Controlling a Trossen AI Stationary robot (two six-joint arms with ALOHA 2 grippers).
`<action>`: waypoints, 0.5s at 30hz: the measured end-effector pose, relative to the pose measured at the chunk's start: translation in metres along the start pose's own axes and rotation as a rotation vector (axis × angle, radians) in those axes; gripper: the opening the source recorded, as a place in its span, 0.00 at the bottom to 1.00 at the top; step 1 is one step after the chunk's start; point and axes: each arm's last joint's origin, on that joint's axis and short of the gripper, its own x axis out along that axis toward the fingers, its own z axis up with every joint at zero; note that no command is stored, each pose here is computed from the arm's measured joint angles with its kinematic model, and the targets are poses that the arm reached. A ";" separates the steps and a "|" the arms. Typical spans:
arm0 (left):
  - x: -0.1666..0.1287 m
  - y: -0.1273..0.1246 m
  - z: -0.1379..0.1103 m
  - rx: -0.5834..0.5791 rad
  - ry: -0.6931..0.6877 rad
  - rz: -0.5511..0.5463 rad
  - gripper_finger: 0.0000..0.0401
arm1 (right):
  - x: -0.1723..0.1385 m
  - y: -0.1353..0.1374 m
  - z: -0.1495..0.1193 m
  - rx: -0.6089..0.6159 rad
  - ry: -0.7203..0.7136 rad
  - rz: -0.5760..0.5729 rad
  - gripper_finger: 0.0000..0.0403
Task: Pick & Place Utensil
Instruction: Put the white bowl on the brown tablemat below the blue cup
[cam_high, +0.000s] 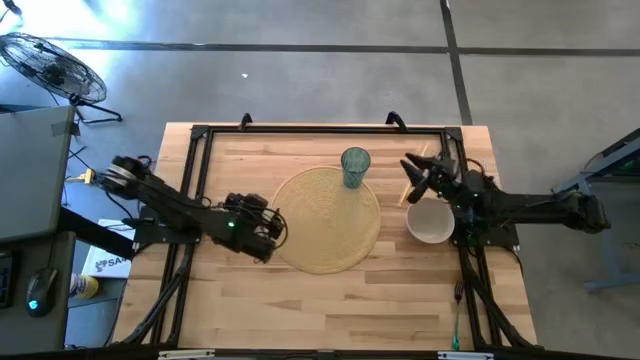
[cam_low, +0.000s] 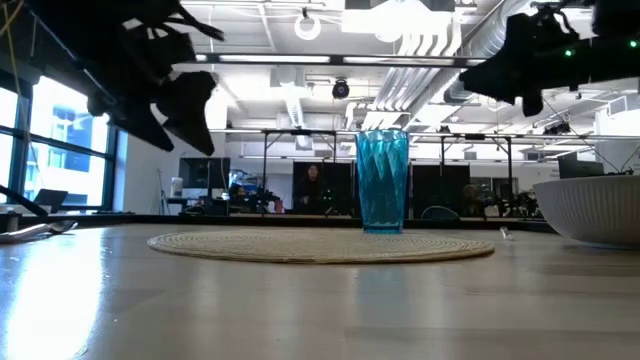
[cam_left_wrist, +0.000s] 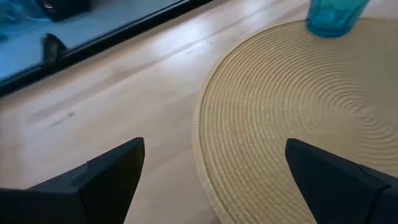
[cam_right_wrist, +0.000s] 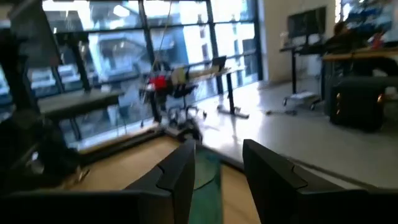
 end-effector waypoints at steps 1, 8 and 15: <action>-0.001 0.005 0.000 -0.003 -0.003 -0.020 0.96 | 0.003 0.005 0.002 -0.005 0.020 0.010 0.32; -0.011 0.027 0.007 -0.006 -0.036 -0.277 0.96 | 0.020 0.053 0.021 -0.126 0.311 0.035 0.32; -0.020 0.031 0.009 0.147 -0.058 -0.627 0.96 | 0.012 0.093 0.049 -0.145 0.673 0.013 0.32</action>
